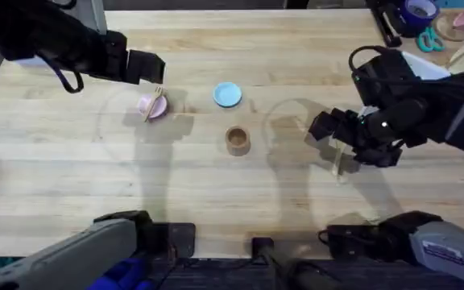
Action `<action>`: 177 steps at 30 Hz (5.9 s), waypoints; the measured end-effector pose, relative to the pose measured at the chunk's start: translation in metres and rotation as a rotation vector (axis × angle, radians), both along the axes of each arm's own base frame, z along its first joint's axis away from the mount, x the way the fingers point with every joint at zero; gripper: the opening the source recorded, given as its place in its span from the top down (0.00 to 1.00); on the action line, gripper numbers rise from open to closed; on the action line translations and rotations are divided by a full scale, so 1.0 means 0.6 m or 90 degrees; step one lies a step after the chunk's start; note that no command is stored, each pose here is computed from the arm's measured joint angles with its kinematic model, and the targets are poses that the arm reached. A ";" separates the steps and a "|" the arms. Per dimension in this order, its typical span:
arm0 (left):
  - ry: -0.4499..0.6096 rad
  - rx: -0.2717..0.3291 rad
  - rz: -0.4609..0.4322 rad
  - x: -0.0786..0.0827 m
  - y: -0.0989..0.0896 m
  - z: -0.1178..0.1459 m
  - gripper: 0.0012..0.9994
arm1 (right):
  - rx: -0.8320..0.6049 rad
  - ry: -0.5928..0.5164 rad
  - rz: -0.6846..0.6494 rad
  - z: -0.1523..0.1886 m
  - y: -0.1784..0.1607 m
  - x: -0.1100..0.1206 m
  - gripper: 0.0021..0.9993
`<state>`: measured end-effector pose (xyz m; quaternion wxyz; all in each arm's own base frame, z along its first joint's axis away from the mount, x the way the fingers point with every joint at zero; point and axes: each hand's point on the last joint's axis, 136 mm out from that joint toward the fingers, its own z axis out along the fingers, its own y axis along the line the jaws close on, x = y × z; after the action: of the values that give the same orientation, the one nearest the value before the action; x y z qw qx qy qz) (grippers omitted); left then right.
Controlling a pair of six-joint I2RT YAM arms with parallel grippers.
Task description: Pick up a utensil and set it on the pink plate, then put the other utensil in the container.
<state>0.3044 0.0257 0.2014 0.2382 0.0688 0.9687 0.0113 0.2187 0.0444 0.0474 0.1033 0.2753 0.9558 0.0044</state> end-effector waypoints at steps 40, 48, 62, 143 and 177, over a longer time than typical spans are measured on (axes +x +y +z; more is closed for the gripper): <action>0.000 0.000 0.000 0.000 0.000 0.000 0.01 | 0.030 0.092 -0.074 -0.021 -0.010 -0.039 0.59; 0.000 0.000 0.000 0.000 0.000 0.000 0.01 | 0.034 0.091 -0.075 -0.021 -0.009 -0.038 0.84; 0.000 0.000 0.000 0.000 0.000 0.000 0.01 | 0.037 0.089 -0.075 -0.020 -0.008 -0.036 0.97; 0.000 0.000 0.000 0.000 0.000 0.000 0.01 | 0.052 -0.178 0.362 0.152 0.072 0.151 0.97; -0.028 0.018 -0.214 0.004 -0.038 0.006 0.01 | 0.302 -0.582 0.919 0.312 0.267 0.136 0.97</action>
<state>0.3067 0.0027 0.2047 0.2566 0.2329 0.9379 -0.0138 0.3002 0.2047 0.2344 0.3877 -0.4092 0.7354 0.3760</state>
